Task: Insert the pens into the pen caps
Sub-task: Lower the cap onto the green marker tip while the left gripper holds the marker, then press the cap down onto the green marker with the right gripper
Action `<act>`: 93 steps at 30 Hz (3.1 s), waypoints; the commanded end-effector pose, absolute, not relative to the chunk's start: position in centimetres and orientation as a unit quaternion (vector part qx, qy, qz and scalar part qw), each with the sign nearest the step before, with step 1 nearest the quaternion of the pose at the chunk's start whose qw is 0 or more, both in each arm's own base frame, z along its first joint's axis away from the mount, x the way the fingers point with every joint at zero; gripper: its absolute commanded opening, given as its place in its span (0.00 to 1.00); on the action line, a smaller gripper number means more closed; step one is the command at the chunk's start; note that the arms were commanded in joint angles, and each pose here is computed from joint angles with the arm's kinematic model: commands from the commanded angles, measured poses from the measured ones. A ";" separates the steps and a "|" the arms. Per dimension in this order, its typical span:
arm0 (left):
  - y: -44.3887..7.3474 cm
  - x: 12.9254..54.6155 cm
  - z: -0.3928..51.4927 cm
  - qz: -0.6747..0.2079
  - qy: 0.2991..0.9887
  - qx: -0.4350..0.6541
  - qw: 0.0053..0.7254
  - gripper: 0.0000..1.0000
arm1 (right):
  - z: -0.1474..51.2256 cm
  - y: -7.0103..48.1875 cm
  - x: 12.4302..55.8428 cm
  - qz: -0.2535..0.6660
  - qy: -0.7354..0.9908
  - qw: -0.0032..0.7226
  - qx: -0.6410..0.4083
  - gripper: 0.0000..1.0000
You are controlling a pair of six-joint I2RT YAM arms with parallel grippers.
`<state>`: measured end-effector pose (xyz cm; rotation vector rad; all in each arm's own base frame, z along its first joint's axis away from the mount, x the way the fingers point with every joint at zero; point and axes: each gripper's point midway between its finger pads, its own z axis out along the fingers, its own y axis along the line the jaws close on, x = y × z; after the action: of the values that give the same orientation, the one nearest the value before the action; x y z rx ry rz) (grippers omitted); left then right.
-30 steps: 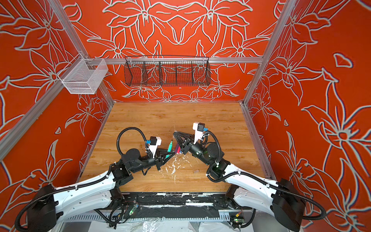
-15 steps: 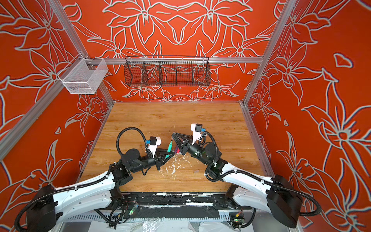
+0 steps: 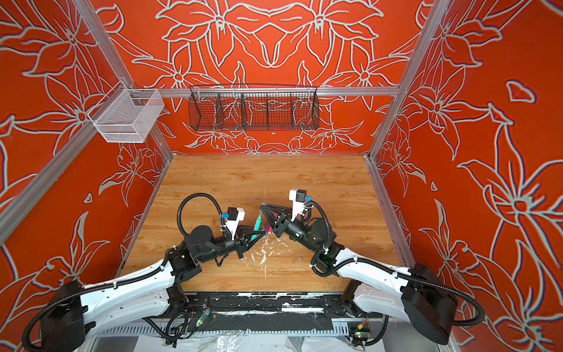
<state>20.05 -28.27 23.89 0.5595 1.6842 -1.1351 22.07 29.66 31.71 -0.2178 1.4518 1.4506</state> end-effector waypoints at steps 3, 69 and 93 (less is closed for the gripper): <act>-28.4 19.8 26.5 -0.480 0.663 0.237 0.523 0.00 | 32.1 29.5 21.5 0.611 0.595 0.513 -0.097 0.00; -29.3 18.7 24.2 -0.436 0.649 0.339 0.524 0.00 | 32.9 27.5 19.2 0.562 0.625 0.522 -0.144 0.51; -29.1 18.8 23.6 -0.426 0.654 0.340 0.524 0.00 | 31.9 30.2 20.2 0.571 0.646 0.483 -0.155 0.15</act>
<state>18.89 -28.91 22.23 0.8096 1.6182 -1.0201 20.59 29.89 30.39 -0.3656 1.6161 1.3504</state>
